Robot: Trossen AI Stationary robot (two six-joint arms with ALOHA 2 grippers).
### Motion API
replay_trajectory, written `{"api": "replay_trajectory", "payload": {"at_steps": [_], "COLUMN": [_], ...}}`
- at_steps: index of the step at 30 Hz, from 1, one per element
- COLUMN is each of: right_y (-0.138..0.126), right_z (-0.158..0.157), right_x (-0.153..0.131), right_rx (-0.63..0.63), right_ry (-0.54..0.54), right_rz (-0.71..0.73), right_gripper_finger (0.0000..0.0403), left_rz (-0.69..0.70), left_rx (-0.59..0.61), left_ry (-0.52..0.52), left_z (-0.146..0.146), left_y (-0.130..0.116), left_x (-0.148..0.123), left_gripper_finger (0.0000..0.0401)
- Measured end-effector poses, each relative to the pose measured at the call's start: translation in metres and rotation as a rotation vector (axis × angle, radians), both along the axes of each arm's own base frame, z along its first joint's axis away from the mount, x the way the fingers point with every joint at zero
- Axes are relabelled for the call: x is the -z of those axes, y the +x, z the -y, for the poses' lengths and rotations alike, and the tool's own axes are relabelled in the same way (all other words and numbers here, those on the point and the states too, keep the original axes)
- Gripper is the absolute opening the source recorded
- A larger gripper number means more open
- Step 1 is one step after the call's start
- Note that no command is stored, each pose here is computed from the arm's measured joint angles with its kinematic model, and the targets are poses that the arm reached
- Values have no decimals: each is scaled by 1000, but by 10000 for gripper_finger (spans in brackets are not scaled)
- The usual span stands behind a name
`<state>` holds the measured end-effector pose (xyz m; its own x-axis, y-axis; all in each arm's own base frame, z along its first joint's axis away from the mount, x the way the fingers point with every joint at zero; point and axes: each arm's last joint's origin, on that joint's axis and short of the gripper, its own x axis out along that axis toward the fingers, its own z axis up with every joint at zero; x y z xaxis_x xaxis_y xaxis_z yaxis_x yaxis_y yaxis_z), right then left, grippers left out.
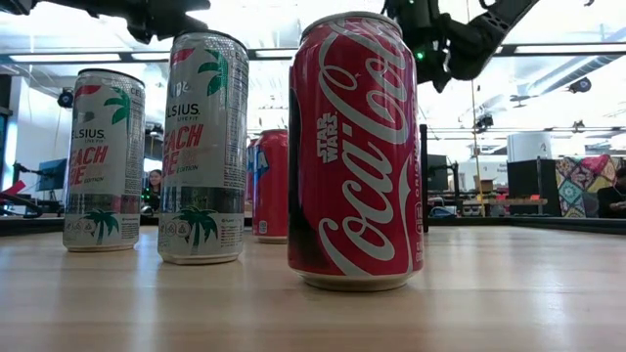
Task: Place canned beverage on shelf
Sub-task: Put the right blue soda can on the shelf aligned with the other blue soda can
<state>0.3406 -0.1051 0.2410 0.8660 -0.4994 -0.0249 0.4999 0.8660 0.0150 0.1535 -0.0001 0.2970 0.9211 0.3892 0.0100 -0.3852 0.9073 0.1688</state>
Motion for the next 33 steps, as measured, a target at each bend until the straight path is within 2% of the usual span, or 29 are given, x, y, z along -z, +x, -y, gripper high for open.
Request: {"api": "replay_trajectory", "payload": {"at_steps": [7, 10, 19, 25, 33], "right_y": [-3, 3, 15, 14, 12], "right_z": [-1, -2, -6, -3, 1], "right_x": [5, 4, 8, 9, 11], "right_rx": [1, -12, -48, 25, 160], "right_ry": [-13, -9, -42, -38, 34], "right_rz": [18, 51, 14, 1, 20], "right_gripper_finger": [217, 217, 221, 225, 227], "left_rz": [-9, -5, 26, 45, 48], "left_rx": [0, 0, 1, 2, 2], "left_ry": [4, 4, 11, -44, -51], "left_z": [1, 1, 2, 2, 2], "left_y": [8, 13, 18, 18, 19], "left_x": [3, 3, 2, 2, 2], "left_gripper_finger": [333, 333, 333, 333, 333]}}
